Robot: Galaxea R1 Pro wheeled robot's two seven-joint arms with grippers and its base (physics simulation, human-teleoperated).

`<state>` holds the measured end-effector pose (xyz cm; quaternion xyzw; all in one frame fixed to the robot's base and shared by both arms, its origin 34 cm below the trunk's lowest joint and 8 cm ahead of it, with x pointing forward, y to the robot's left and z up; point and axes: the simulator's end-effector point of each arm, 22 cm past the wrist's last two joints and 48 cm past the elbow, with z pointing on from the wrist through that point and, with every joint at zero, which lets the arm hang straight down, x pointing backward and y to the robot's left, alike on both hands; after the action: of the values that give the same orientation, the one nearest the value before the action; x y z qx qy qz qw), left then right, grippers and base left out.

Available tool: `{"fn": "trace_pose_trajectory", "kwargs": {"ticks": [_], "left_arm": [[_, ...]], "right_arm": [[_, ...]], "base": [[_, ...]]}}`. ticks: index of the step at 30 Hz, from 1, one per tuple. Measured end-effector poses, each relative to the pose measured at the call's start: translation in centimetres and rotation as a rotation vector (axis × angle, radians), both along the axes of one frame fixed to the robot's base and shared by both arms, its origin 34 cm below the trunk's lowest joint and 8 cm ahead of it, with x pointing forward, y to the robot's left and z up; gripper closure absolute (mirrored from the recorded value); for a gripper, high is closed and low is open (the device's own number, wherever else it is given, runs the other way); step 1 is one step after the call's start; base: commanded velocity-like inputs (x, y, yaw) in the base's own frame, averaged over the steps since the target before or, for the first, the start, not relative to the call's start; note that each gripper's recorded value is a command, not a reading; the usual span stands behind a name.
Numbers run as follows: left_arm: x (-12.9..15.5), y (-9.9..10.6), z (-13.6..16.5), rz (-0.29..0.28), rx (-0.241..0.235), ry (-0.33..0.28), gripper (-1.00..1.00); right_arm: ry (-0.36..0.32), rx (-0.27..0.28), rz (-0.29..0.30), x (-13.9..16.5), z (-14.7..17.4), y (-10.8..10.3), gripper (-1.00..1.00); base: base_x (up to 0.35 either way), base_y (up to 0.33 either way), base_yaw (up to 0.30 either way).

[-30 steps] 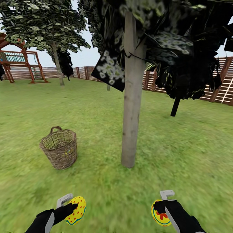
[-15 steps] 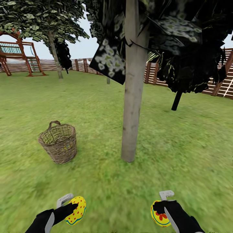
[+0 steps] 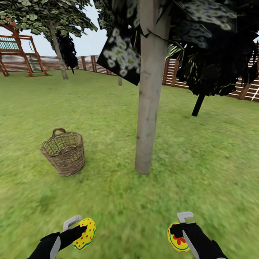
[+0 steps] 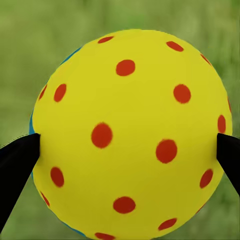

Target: Take the three Easter eggs out of the wicker basket on the lawn in the garden, then place them on the lawn next to a single tree (choose any tree) so that all three eggs are next to the same tree and none are left in the basket.

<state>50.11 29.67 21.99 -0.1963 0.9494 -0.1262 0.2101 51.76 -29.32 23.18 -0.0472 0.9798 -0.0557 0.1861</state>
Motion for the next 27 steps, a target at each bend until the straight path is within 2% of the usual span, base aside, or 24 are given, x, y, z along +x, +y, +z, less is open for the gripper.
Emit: {"fn": "trace_pose_trajectory", "kwargs": {"ticks": [20, 25, 27], "left_arm": [[-2.4, -0.4, -3.5, -0.002, -0.005, 0.08, 1.0], [-2.8, 0.6, -4.2, 0.003, 0.01, 0.092, 1.0], [-2.6, 1.6, -4.2, 0.007, 0.027, 0.09, 1.0]], "right_arm": [[0.081, 0.0, 0.0, -2.4, -3.7, 0.0, 1.0], [0.102, 0.0, 0.0, -3.0, -4.6, 0.0, 1.0], [0.111, 0.001, -0.005, -3.3, -4.9, -0.2, 1.0]], "base": [[0.0, 0.0, 0.0], [0.0, 0.0, 0.0], [0.0, 0.0, 0.0]]}}
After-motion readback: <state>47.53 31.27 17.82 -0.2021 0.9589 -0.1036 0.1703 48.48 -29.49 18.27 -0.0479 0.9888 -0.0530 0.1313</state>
